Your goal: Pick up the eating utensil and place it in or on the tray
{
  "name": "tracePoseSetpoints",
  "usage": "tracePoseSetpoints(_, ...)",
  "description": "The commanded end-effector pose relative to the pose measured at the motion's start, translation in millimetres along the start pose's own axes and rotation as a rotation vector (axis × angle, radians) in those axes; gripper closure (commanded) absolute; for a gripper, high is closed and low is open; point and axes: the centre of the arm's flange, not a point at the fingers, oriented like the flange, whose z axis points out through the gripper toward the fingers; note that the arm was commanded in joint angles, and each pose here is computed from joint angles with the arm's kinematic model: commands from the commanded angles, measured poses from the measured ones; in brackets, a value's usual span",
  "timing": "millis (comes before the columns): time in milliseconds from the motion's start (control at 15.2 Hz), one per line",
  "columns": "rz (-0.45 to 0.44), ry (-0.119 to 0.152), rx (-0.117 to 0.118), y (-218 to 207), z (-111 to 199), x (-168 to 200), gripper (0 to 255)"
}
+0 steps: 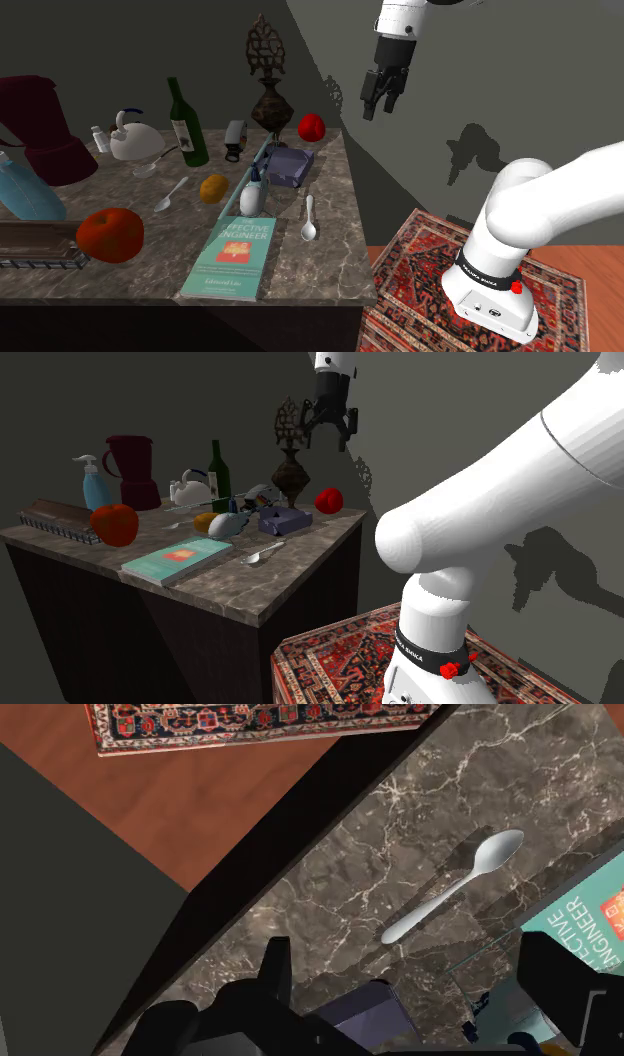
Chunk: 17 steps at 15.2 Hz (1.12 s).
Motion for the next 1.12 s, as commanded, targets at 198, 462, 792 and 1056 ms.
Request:
tracePoseSetpoints(198,0.111,-0.016,0.012,-14.5,35.0,11.0,0)
tracePoseSetpoints(462,0.259,-0.037,0.027,-32.4,81.7,27.2,0)
tracePoseSetpoints(792,0.445,-0.063,0.047,-52.2,140.3,49.6,0)
tracePoseSetpoints(1056,0.593,-0.084,0.062,-65.8,187.3,68.9,0)
